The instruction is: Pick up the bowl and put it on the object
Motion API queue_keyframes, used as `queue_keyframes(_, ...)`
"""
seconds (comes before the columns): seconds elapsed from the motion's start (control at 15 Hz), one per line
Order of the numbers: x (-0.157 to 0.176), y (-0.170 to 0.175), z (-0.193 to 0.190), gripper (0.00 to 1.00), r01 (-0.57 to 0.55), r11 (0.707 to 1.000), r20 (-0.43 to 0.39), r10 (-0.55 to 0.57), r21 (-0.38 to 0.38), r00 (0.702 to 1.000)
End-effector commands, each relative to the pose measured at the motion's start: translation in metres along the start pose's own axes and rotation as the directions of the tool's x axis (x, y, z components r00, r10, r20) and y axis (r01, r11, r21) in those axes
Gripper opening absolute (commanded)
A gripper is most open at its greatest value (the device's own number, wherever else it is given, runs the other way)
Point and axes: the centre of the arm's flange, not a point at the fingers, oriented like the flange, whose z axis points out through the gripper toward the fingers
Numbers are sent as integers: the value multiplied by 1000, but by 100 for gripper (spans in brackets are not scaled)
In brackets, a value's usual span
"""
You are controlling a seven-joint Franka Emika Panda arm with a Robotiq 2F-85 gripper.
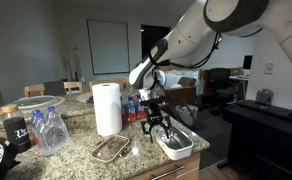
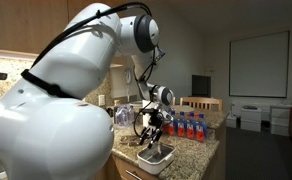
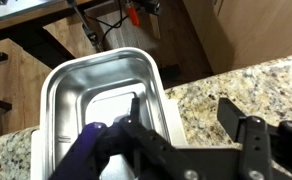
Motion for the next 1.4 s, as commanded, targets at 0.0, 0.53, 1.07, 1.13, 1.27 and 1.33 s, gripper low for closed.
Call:
queue_keyframes(0.0,11,-13,-4,52,-13,1000,3,13,-5,1000)
queue_keyframes(0.53,33,-28,13,1,-7,1000,34,8,-20,999)
queue_keyframes(1.07,26,2,9,5,-45,999,52,47,-27,998)
queue_keyframes(1.13,25,9,7,5,-50,998,53,52,-28,997)
queue_keyframes(1.27,25,20,4,5,-61,998,51,62,-27,997)
queue_keyframes(1.33,24,26,0,5,-60,998,46,61,-22,997)
